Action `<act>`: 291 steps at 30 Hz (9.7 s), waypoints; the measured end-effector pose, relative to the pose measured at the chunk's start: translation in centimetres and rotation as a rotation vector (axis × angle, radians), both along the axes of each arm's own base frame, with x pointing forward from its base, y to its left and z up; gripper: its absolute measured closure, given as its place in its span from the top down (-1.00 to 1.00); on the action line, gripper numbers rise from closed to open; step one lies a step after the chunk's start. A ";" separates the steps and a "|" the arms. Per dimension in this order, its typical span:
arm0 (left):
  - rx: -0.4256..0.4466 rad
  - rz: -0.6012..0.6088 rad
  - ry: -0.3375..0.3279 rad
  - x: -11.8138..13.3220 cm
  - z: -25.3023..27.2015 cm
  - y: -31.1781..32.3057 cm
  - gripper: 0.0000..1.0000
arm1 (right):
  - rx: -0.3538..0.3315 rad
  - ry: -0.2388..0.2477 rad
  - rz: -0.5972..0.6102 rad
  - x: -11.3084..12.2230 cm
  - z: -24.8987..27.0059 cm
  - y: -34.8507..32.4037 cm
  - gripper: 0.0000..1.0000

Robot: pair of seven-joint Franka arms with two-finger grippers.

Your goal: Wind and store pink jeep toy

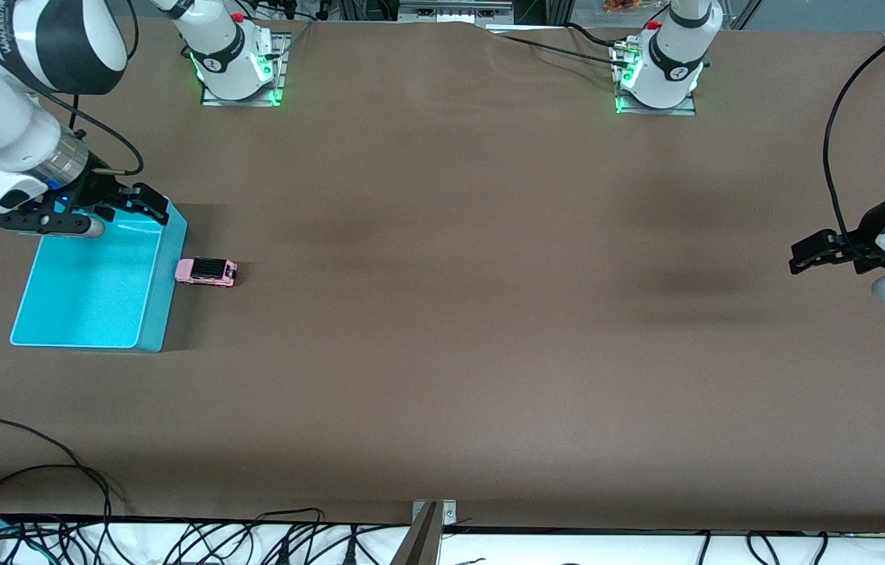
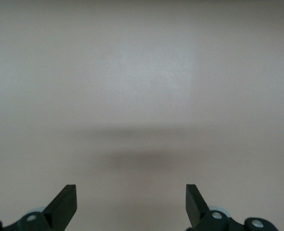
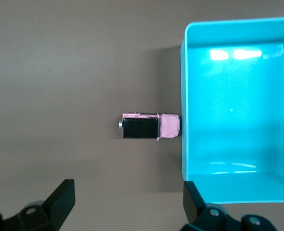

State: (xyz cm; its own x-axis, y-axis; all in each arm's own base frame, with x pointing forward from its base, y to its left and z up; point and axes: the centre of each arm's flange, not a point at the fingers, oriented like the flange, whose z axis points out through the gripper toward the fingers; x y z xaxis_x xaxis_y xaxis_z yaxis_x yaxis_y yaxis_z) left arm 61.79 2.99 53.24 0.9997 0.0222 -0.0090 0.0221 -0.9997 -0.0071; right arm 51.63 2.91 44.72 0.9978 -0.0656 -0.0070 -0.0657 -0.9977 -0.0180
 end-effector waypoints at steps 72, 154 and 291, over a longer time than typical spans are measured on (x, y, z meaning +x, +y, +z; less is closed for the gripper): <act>0.000 0.000 0.005 0.0 -0.3 0.0 1.00 | 0.010 0.002 -0.865 -3.9 -20.3 0.7 1.00; -0.001 0.000 0.007 0.1 -0.4 0.0 1.00 | 0.035 -0.007 -1.161 -0.3 -25.0 -1.0 0.91; -0.001 0.000 0.013 0.2 -0.8 0.0 1.00 | -0.033 0.071 -0.215 -1.3 -3.3 -17.7 1.00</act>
State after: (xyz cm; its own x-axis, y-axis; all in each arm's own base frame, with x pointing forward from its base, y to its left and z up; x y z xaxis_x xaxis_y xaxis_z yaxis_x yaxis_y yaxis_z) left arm 61.98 3.01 52.46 0.9995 0.0221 -0.0221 0.0220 -0.9997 -0.0061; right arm 50.28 -14.79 41.45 0.9578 -0.2785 -0.0709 -0.2772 -0.9604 0.0265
